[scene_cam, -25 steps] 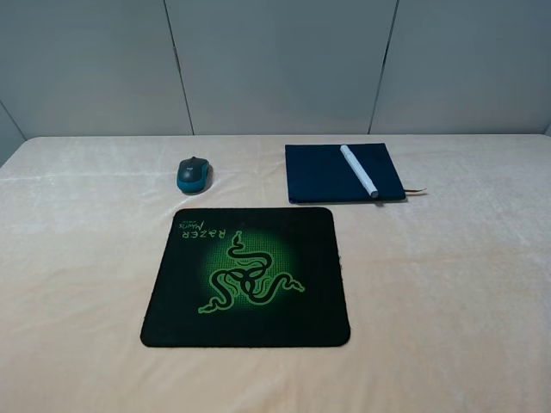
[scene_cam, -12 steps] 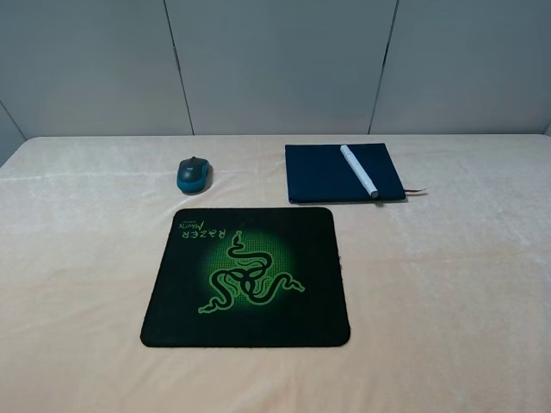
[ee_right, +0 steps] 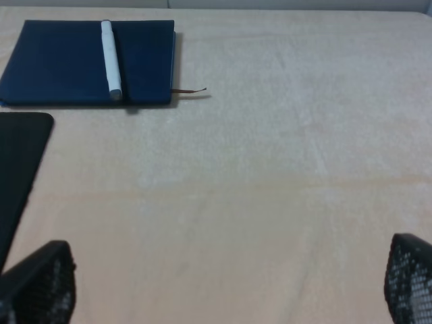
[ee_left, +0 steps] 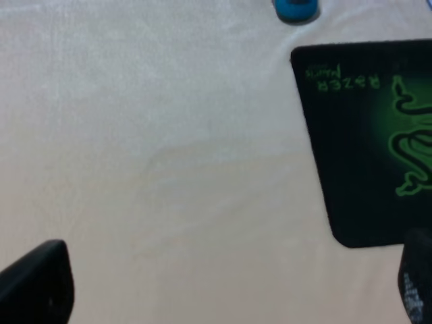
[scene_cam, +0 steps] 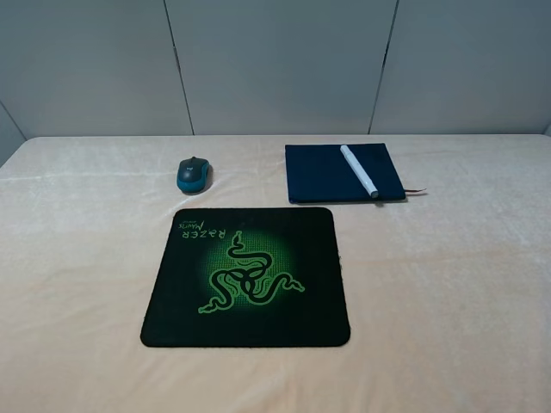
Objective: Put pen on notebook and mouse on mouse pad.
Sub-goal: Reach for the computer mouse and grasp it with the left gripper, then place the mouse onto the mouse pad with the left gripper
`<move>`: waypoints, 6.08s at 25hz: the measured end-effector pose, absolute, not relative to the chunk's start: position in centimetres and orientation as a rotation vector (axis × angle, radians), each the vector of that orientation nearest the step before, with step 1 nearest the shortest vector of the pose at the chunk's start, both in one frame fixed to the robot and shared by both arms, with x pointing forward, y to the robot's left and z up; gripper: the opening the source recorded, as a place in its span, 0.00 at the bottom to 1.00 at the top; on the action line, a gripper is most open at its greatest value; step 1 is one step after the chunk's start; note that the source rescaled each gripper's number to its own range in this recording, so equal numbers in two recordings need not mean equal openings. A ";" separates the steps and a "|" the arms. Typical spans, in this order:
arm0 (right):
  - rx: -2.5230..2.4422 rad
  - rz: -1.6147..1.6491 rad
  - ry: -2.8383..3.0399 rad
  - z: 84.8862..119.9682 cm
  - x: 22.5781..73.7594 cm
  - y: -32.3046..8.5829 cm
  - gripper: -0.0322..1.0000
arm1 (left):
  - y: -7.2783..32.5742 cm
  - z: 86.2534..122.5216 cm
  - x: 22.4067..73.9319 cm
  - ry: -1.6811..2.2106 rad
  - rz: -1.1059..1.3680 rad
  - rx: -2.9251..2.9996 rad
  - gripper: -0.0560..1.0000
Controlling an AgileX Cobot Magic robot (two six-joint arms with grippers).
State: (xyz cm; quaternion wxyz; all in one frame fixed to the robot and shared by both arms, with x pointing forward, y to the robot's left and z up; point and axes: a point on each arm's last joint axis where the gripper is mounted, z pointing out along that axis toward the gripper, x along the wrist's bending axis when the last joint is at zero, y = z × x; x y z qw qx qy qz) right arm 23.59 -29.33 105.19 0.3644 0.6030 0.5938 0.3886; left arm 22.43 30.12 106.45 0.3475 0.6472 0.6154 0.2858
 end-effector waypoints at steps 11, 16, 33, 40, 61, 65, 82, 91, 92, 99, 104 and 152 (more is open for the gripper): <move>1.551 1.000 1.527 105.2 23.6 -29.3 1.00 | 30.0 115.5 28.3 1.714 0.713 1.722 0.92; 1.551 1.000 1.527 105.2 23.6 -29.3 1.00 | 29.5 119.2 33.5 1.762 0.668 1.764 0.92; 1.551 1.000 1.527 105.2 23.6 -29.3 1.00 | 28.0 115.1 47.8 1.954 0.445 1.971 0.92; 1.551 1.000 1.527 105.2 23.6 -29.3 1.00 | 27.3 111.5 52.0 1.989 0.356 1.998 0.92; 1.551 1.000 1.527 105.2 23.6 -29.3 1.00 | 18.0 103.7 63.1 1.953 0.205 2.093 0.92; 1.551 1.000 1.527 105.2 23.6 -29.3 1.00 | 16.7 101.7 64.3 1.986 0.211 2.114 0.92; 1.551 1.000 1.527 105.2 23.6 -29.3 1.00 | 16.0 96.0 67.7 2.078 0.265 2.142 0.92; 1.551 1.000 1.527 105.2 23.6 -29.3 1.00 | 15.6 94.1 69.2 2.091 0.283 2.112 0.92; 1.551 1.000 1.527 105.2 23.6 -29.3 1.00 | 15.6 93.8 69.3 2.094 0.282 2.116 0.92; 1.551 1.000 1.527 105.2 23.6 -29.3 1.00 | 15.4 91.9 69.9 2.092 0.281 2.113 0.92; 1.551 1.000 1.527 105.2 23.6 -29.3 1.00 | 15.7 90.4 70.3 2.110 0.272 2.114 0.92; 1.551 1.000 1.527 105.2 23.6 -29.3 1.00 | 16.7 94.9 72.1 2.199 0.244 2.078 0.06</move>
